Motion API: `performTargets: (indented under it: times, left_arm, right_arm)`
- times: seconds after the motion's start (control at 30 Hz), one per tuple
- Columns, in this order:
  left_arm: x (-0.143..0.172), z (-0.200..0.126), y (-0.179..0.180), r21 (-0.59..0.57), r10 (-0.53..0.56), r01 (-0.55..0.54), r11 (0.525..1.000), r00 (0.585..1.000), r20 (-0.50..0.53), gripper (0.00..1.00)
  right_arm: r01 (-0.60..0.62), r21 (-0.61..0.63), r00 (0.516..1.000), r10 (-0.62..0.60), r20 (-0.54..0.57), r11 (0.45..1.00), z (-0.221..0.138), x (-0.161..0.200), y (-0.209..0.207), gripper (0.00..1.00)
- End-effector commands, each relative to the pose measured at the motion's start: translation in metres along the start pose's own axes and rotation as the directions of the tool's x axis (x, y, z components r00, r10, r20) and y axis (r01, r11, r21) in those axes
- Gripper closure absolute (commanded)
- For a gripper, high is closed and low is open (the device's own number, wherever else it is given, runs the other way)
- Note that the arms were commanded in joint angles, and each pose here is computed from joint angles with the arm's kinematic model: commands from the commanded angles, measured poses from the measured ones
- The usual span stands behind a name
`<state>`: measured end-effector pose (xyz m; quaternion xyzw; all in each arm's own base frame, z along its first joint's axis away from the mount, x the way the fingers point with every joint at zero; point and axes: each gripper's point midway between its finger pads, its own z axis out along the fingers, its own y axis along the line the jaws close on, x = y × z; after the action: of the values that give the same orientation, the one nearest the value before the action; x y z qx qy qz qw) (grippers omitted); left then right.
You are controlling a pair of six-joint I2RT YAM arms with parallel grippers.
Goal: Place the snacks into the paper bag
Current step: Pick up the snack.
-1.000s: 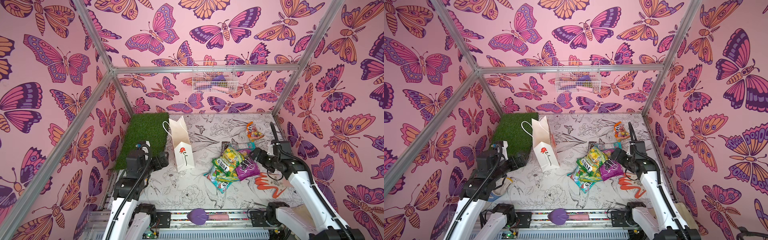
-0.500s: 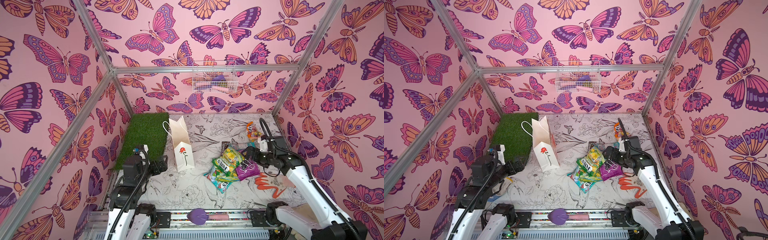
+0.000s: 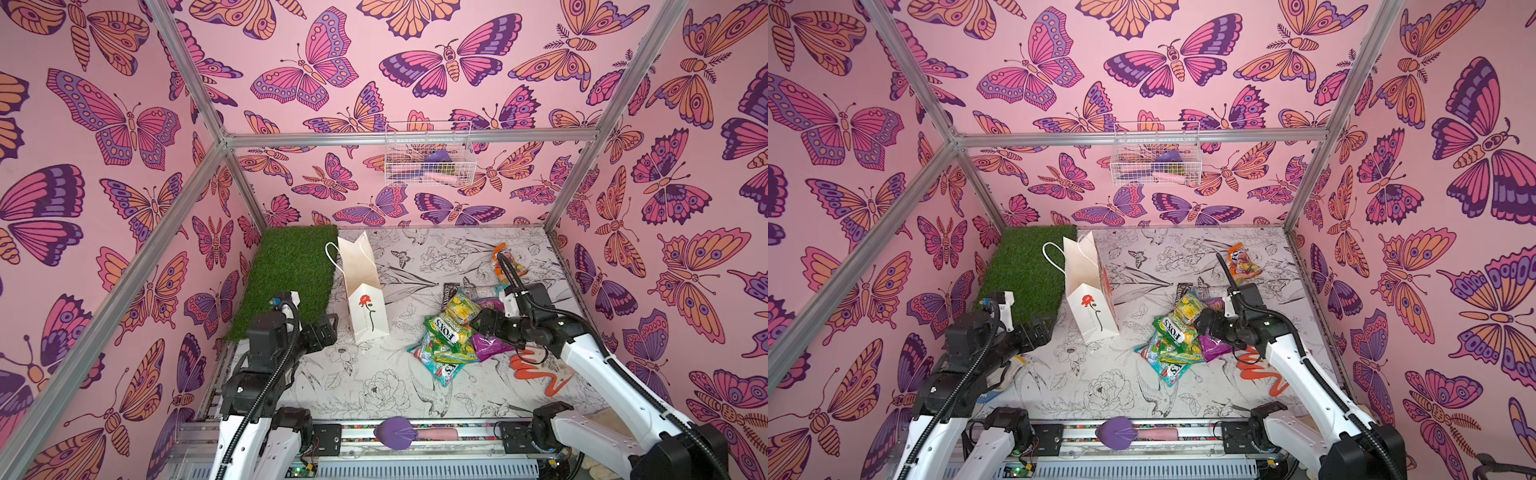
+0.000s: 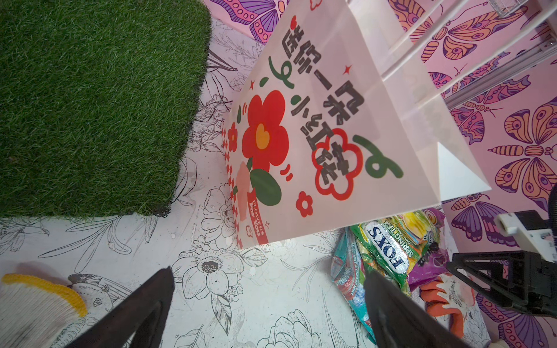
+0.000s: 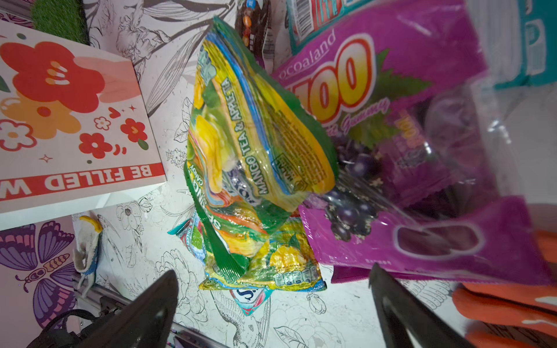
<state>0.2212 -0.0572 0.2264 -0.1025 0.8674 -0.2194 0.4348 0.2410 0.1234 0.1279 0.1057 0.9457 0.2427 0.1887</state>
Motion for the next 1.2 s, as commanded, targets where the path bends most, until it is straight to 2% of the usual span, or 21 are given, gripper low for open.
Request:
performTargets:
  times: [0.0,0.37,0.57,0.63,0.73,0.87,1.07,1.17]
  left_arm:
    - [0.005,0.002,0.004,-0.008,-0.002,0.002,1.0,1.0,-0.013,0.0]
    - [0.007,0.003,0.003,-0.004,-0.004,0.004,1.0,1.0,-0.02,0.0]
    - [0.006,0.002,0.004,-0.008,-0.003,0.003,1.0,1.0,-0.015,0.0]
    - [0.006,0.002,0.004,-0.008,-0.003,0.003,1.0,1.0,-0.015,0.0]
    - [0.006,0.002,0.004,-0.009,-0.003,0.003,1.0,1.0,-0.015,0.0]
    - [0.006,0.0,0.004,-0.01,-0.002,0.002,1.0,1.0,-0.008,0.0]
    - [0.005,-0.002,0.004,-0.012,0.001,-0.001,1.0,1.0,0.004,0.0]
    - [0.004,-0.002,0.005,-0.013,0.004,-0.004,1.0,1.0,0.002,0.0]
  right_arm:
    - [-0.004,0.001,1.0,0.004,-0.01,1.0,0.005,0.002,0.002,0.01]
    - [-0.025,0.002,1.0,0.025,-0.01,1.0,0.013,0.006,0.001,0.01]
    - [-0.057,0.234,0.998,0.051,0.035,0.971,0.008,0.007,-0.032,0.01]
    - [-0.086,0.263,0.996,0.079,0.037,0.961,0.007,0.007,-0.036,0.01]
    - [-0.066,0.168,0.998,0.068,-0.007,0.984,0.012,0.014,-0.021,0.01]
    - [-0.063,0.013,0.998,0.063,0.01,0.998,0.018,0.017,-0.002,0.01]
    - [-0.069,0.063,0.997,0.07,-0.011,0.996,0.019,0.018,-0.006,0.01]
    - [-0.075,0.037,0.997,0.075,-0.003,0.997,0.021,0.019,0.0,0.01]
